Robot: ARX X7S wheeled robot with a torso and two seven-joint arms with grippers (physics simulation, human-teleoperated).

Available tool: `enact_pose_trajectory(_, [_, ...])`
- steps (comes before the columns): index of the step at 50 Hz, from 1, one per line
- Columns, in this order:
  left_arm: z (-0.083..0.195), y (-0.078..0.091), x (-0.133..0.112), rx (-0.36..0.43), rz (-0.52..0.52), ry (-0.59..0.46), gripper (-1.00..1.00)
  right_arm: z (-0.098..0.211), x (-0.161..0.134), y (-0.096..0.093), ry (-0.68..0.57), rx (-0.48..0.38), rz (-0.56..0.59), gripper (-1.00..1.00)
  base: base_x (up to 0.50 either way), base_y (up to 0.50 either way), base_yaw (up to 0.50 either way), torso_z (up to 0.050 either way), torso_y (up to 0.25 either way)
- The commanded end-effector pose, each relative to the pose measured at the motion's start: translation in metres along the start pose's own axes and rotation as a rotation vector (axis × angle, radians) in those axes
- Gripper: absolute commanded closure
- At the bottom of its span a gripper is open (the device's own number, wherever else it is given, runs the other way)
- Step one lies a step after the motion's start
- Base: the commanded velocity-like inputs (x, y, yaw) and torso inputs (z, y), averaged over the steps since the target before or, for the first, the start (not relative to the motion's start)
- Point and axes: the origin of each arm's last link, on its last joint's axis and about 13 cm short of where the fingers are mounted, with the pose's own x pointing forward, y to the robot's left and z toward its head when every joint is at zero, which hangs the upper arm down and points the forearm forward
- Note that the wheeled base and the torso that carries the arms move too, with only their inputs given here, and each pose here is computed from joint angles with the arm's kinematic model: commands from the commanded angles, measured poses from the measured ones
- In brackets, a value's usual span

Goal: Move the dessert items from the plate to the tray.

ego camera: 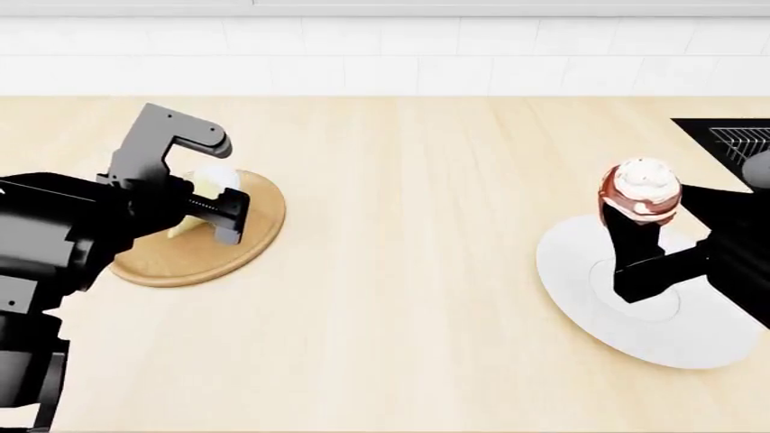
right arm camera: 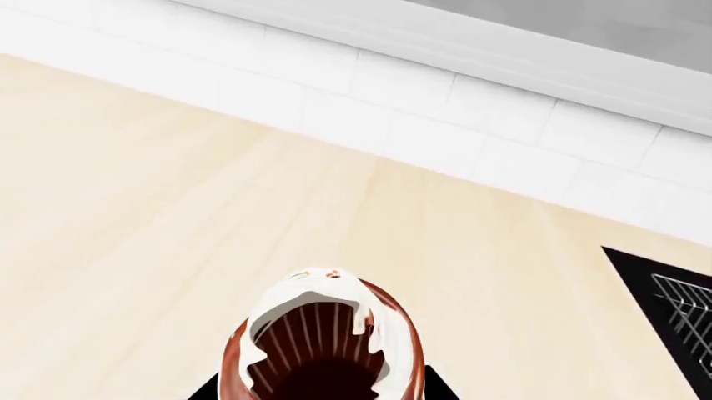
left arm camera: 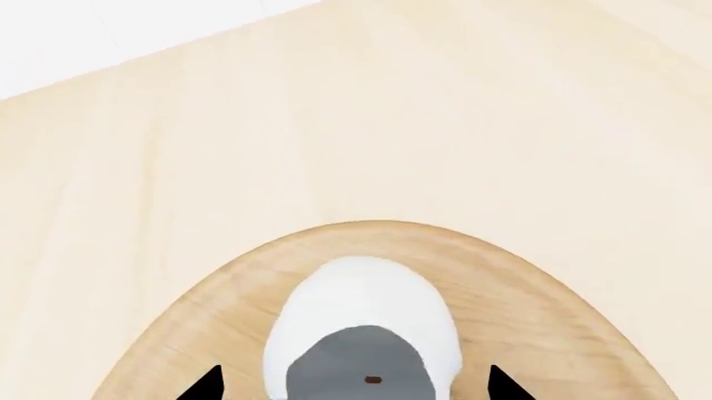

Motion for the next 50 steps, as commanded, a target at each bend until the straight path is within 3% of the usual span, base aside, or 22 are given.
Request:
enact_pose_trajectory(1, [-0.003,-0.001,0.003,-0.007,-0.013,0.003,-1.0,0.002,0.002,-0.001,-0.005,-0.012,-0.009,1.0,0.0,0.0,0.0,0.0,0.0])
enact_pose_trajectory(11, [-0.003,-0.001,0.003,-0.006,-0.009,0.003,-1.0,0.001,0.002,-0.002,-0.007,-0.01,-0.013,1.0,0.0,0.0,0.0,0.0,0.0])
enact_pose_trajectory(12, [-0.003,-0.001,0.003,-0.006,-0.008,0.002,1.0,0.001,0.002,-0.002,-0.007,-0.01,-0.014,1.0,0.0,0.0,0.0,0.0,0.0])
enact_pose_trajectory(31, [0.0,0.0,0.002,-0.009,-0.003,-0.009,1.0,0.001,0.002,-0.001,-0.01,-0.01,-0.02,1.0,0.0,0.0,0.0,0.0,0.0])
enact_pose_trajectory(50, [0.028,0.004,-0.007,0.034,0.031,-0.112,1.0,0.005,0.0,-0.001,-0.03,-0.01,-0.011,1.0,0.0,0.0,0.0,0.0,0.001])
